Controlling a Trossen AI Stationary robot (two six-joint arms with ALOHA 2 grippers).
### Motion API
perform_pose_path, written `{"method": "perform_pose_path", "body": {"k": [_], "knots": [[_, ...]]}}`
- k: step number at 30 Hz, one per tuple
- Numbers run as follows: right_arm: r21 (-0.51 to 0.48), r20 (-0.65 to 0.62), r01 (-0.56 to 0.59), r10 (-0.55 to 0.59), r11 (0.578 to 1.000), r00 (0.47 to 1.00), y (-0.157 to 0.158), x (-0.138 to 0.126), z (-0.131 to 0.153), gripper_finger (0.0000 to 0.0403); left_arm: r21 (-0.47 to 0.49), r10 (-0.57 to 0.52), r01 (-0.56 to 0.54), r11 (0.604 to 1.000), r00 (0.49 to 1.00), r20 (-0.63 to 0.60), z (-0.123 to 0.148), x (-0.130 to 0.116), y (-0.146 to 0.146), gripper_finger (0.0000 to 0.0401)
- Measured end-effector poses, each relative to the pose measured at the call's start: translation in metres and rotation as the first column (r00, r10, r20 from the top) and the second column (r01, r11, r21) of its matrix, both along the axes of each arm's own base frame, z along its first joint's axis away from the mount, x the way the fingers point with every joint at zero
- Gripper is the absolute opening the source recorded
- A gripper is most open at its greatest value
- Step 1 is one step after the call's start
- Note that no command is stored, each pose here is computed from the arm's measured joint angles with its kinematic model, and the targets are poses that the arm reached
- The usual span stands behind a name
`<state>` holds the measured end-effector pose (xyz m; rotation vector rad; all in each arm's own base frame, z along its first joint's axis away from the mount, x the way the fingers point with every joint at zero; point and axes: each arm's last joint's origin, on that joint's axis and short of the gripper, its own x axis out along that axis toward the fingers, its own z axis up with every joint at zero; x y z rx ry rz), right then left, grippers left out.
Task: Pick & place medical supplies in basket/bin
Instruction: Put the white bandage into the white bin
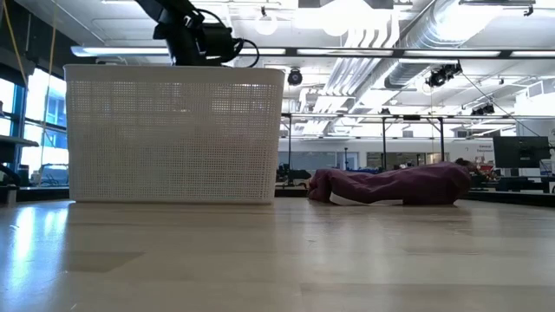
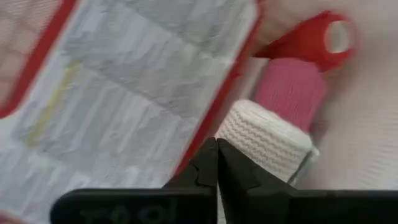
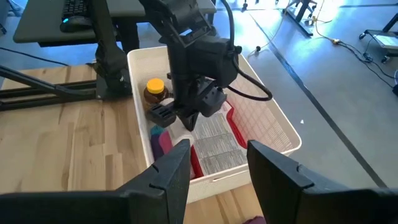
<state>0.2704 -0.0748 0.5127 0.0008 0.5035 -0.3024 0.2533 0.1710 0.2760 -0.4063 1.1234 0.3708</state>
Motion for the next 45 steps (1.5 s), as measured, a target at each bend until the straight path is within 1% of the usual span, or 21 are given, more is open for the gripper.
{"method": "perform_pose_path", "body": {"k": [4,6,8,12,14,16,19,21,24,27,29,31,34,36,39,41,45], "knots": [[-0.011,-0.003,0.017,-0.017,1.0,1.0,-0.001,0.0,0.0,0.0149,0.087,0.056,-0.049,0.995,0.996,-0.071,-0.001,-0.002,0.002,0.0081],[-0.011,-0.004,0.018,-0.018,1.0,1.0,-0.001,0.0,0.0,0.0149,0.09,0.083,-0.077,0.993,0.994,-0.073,0.001,-0.003,0.003,0.0091],[-0.011,-0.006,0.018,-0.018,1.0,1.0,-0.001,0.0,0.0,0.0149,0.092,0.104,-0.099,0.991,0.993,-0.049,0.009,-0.001,0.004,0.0094],[-0.015,-0.012,0.015,-0.015,1.0,1.0,-0.001,-0.001,-0.001,0.0149,0.089,0.088,-0.091,0.992,0.996,0.034,0.03,0.004,0.006,0.0081],[-0.021,-0.014,0.012,-0.013,1.0,1.0,-0.001,-0.001,-0.001,0.0149,0.076,0.084,-0.089,0.993,0.994,0.075,0.038,0.006,0.006,0.0068],[-0.022,-0.015,0.012,-0.012,1.0,1.0,-0.001,-0.001,-0.001,0.0149,0.061,0.083,-0.089,0.994,0.992,0.09,0.038,0.006,0.006,0.0051],[-0.023,-0.015,0.017,-0.017,1.0,1.0,-0.002,-0.001,-0.001,0.0149,0.052,0.088,-0.09,0.995,0.995,0.043,0.025,0.007,0.006,0.0026],[-0.023,-0.015,0.017,-0.017,1.0,1.0,-0.002,-0.001,-0.001,0.0149,0.026,0.089,-0.089,0.996,0.996,-0.005,0.012,0.007,0.007,0.0021],[-0.025,-0.016,0.017,-0.017,1.0,1.0,-0.002,-0.001,-0.001,0.0149,-0.03,0.08,-0.081,0.996,0.996,-0.031,-0.005,0.01,0.008,0.0023],[-0.028,-0.017,0.015,-0.016,0.999,1.0,-0.002,-0.001,-0.001,0.0149,-0.089,0.052,-0.056,0.994,0.998,-0.042,-0.016,0.014,0.005,0.005],[-0.032,-0.018,0.014,-0.014,0.999,1.0,-0.002,-0.001,-0.001,0.0149,-0.104,0.032,-0.039,0.994,0.998,-0.062,-0.022,0.019,0.001,0.007],[-0.033,-0.018,0.014,-0.014,0.999,1.0,-0.002,-0.001,-0.001,0.0149,-0.114,0.019,-0.028,0.993,0.997,-0.078,-0.024,0.021,-0.001,0.0079],[-0.033,-0.018,0.014,-0.015,0.999,1.0,-0.002,-0.001,-0.001,0.0149,-0.133,0.001,-0.012,0.991,0.997,-0.083,-0.025,0.022,-0.007,0.0073],[-0.033,-0.019,0.017,-0.018,0.999,1.0,-0.003,-0.001,-0.001,0.0149,-0.144,-0.007,-0.007,0.99,0.995,-0.098,-0.024,0.022,-0.009,0.006],[-0.032,-0.019,0.024,-0.025,0.999,1.0,-0.005,-0.002,-0.001,0.0149,-0.192,-0.015,-0.015,0.981,0.988,-0.153,-0.017,0.018,-0.013,0.0034],[-0.032,-0.019,0.033,-0.034,0.999,0.999,-0.007,-0.003,-0.001,0.0149,-0.208,-0.018,-0.019,0.978,0.984,-0.177,-0.013,0.015,-0.014,0.0022],[-0.025,-0.017,0.042,-0.042,0.999,0.999,-0.013,-0.004,-0.001,0.0149,-0.216,-0.021,-0.016,0.976,0.986,-0.167,0.0,0.016,-0.014,0.0025]]}}
